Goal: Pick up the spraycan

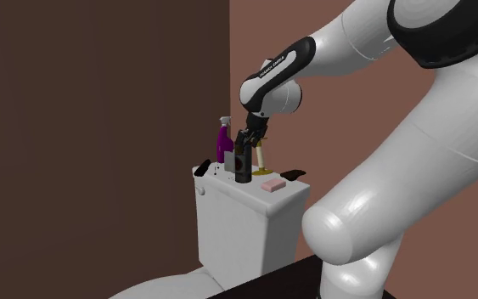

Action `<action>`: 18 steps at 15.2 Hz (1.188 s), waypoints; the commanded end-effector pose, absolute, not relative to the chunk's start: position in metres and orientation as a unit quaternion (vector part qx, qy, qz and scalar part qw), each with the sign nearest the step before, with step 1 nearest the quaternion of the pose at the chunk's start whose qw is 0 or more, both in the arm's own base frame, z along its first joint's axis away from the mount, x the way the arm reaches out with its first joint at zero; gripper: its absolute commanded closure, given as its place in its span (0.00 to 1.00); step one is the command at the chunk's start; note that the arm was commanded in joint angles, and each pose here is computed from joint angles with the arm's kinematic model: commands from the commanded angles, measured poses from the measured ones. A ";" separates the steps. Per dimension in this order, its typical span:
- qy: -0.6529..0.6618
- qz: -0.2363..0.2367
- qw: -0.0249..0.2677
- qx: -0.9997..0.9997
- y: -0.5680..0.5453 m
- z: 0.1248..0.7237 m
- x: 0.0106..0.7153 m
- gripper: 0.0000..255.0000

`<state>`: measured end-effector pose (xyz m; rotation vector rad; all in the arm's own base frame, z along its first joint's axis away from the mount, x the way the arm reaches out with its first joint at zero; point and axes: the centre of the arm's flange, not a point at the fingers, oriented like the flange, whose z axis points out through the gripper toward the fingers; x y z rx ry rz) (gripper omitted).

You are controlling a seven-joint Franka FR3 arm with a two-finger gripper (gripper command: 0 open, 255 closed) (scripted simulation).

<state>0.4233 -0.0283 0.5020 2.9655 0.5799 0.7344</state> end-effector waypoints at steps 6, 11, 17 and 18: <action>0.187 0.233 0.015 0.954 -0.029 0.510 0.423 1.00; 0.187 0.233 0.015 0.954 -0.029 0.536 0.423 1.00; 0.187 0.233 0.015 0.954 -0.029 0.568 0.423 1.00; 0.187 0.233 0.015 0.954 -0.029 0.573 0.423 1.00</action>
